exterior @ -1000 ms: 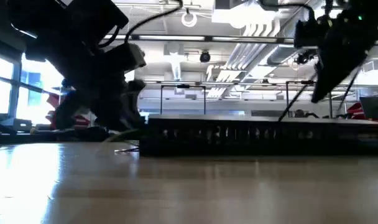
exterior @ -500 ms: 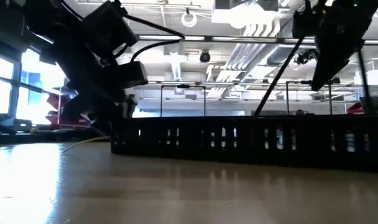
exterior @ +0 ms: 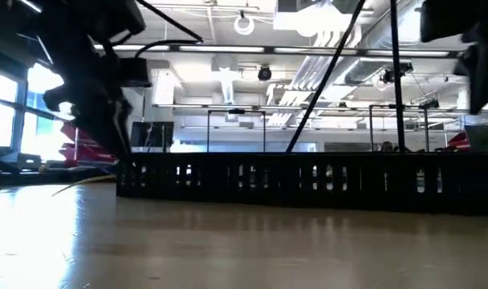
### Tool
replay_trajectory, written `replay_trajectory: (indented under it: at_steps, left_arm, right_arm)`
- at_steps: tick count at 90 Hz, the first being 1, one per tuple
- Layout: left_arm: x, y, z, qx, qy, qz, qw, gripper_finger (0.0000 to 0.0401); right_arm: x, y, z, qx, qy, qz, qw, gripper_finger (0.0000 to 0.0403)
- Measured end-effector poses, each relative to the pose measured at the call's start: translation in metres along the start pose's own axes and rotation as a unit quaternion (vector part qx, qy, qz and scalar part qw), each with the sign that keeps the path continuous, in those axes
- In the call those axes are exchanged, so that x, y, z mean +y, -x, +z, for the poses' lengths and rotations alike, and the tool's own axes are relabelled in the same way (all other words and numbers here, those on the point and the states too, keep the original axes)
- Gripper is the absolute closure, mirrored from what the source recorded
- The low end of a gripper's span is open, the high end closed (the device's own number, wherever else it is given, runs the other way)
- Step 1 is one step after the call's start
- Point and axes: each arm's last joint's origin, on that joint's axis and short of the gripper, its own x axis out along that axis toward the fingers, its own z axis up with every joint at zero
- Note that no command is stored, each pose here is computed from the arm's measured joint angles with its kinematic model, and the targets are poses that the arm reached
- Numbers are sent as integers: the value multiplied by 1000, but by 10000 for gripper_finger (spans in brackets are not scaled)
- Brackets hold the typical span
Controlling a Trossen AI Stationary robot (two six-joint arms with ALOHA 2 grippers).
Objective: Ziptie cables
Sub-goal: Close the black cable duct
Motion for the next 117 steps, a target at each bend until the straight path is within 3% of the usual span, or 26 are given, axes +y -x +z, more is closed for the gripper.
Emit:
replay_trajectory:
  at_steps: [11, 35, 61, 72, 85, 101, 117]
  left_arm:
    - [-11, -9, -19, 5, 28, -20, 999, 283]
    - [-38, -36, -39, -83, 59, -65, 993, 303]
    - [-63, -59, -27, -120, 13, 2, 993, 331]
    - [-70, -57, -18, -114, -10, 18, 993, 340]
    - [-73, -47, -15, -75, -13, 17, 997, 351]
    - [-71, -39, -22, -47, -13, 21, 999, 359]
    - [-69, -44, -21, -48, -17, 27, 998, 362]
  right_arm:
    - [15, -4, -25, 40, -28, 5, 999, 246]
    - [41, -40, -61, 69, -84, -59, 992, 290]
    - [46, -84, -31, 70, -102, -87, 988, 358]
    - [43, -84, -23, 86, -89, -79, 989, 381]
    - [41, -69, -34, 75, -87, -85, 990, 397]
    - [42, -52, -53, 76, -108, -79, 988, 398]
    - [42, -58, -58, 51, -117, -104, 986, 398]
